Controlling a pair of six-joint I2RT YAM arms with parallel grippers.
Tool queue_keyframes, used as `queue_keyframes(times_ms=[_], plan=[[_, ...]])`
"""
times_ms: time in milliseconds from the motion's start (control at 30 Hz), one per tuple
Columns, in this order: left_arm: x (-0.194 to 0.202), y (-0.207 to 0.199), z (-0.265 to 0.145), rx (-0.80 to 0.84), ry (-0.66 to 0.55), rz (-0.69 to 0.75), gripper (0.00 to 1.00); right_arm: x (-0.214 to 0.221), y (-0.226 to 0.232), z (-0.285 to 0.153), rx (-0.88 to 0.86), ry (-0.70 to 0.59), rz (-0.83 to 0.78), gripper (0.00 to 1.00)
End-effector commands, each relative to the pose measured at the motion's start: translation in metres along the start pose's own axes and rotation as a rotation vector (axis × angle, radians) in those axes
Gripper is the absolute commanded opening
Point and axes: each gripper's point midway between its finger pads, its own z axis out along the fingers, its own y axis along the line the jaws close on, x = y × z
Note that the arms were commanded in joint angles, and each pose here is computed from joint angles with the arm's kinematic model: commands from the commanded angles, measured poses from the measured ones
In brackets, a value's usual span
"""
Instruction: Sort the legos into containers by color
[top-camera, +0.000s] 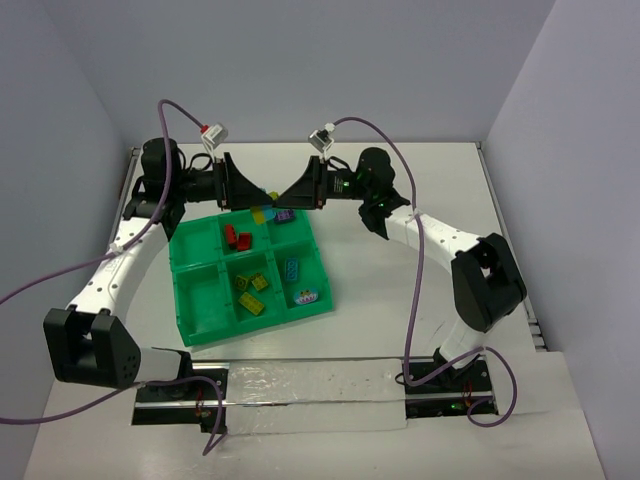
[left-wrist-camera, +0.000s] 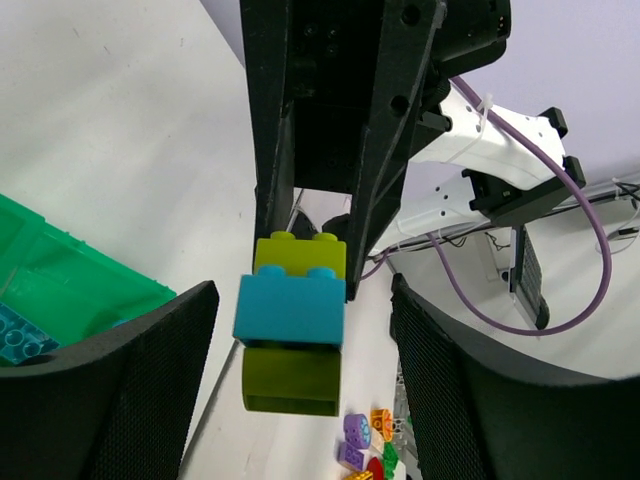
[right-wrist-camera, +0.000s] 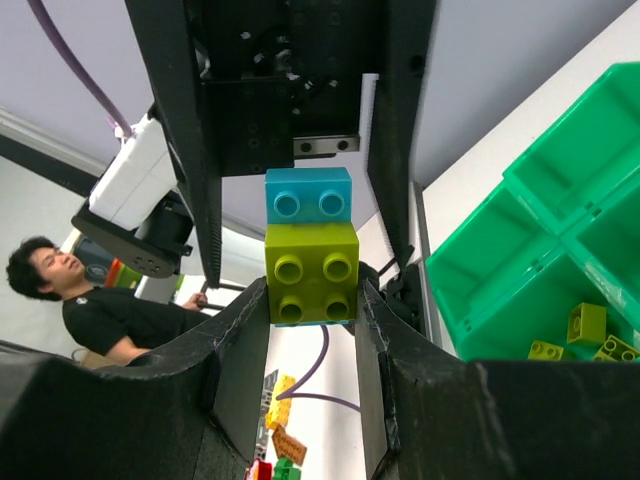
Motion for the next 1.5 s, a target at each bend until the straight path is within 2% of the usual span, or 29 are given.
queue_keyframes(times_ms=[0, 233, 300, 333, 433, 467, 500, 533, 933, 1100, 1167, 1300, 1467], plan=[[0.002, -0.015, -0.010, -0.002, -0.017, 0.071, 0.74, -0.009, 0.023, -0.005, -0.037, -0.038, -0.073, 0.00], [0.006, -0.016, -0.012, -0.002, -0.006, 0.070, 0.65, -0.008, 0.022, -0.006, -0.032, -0.040, -0.069, 0.00], [0.007, -0.016, -0.012, 0.001, -0.002, 0.072, 0.58, -0.008, 0.022, -0.006, -0.032, -0.041, -0.069, 0.00], [0.007, -0.016, -0.012, 0.002, -0.003, 0.073, 0.53, -0.008, 0.023, -0.006, -0.034, -0.039, -0.070, 0.00], [0.006, -0.018, -0.012, 0.006, -0.008, 0.083, 0.27, -0.008, 0.024, -0.007, -0.036, -0.041, -0.074, 0.00], [0.006, -0.018, -0.012, 0.006, -0.008, 0.080, 0.23, -0.008, 0.024, -0.007, -0.036, -0.041, -0.074, 0.00], [0.005, -0.018, -0.012, 0.006, -0.010, 0.080, 0.06, -0.008, 0.024, -0.007, -0.035, -0.041, -0.073, 0.00], [0.005, -0.017, -0.012, 0.004, -0.008, 0.079, 0.00, -0.008, 0.024, -0.007, -0.034, -0.042, -0.072, 0.00], [0.006, -0.017, -0.033, -0.005, -0.043, 0.082, 0.00, -0.023, 0.010, -0.035, 0.032, -0.124, -0.066, 0.00], [0.000, -0.012, -0.038, -0.040, -0.075, 0.068, 0.00, -0.023, 0.003, -0.039, 0.061, -0.121, -0.082, 0.00], [-0.010, -0.003, -0.046, -0.092, -0.127, 0.044, 0.00, -0.009, -0.018, -0.036, 0.172, -0.073, -0.032, 0.00], [-0.027, 0.025, -0.063, -0.256, -0.244, -0.028, 0.00, 0.015, -0.059, -0.030, 0.471, 0.035, -0.137, 0.00], [-0.040, 0.055, -0.086, -0.442, -0.389, -0.123, 0.00, 0.045, -0.087, -0.023, 0.577, 0.079, -0.137, 0.00]])
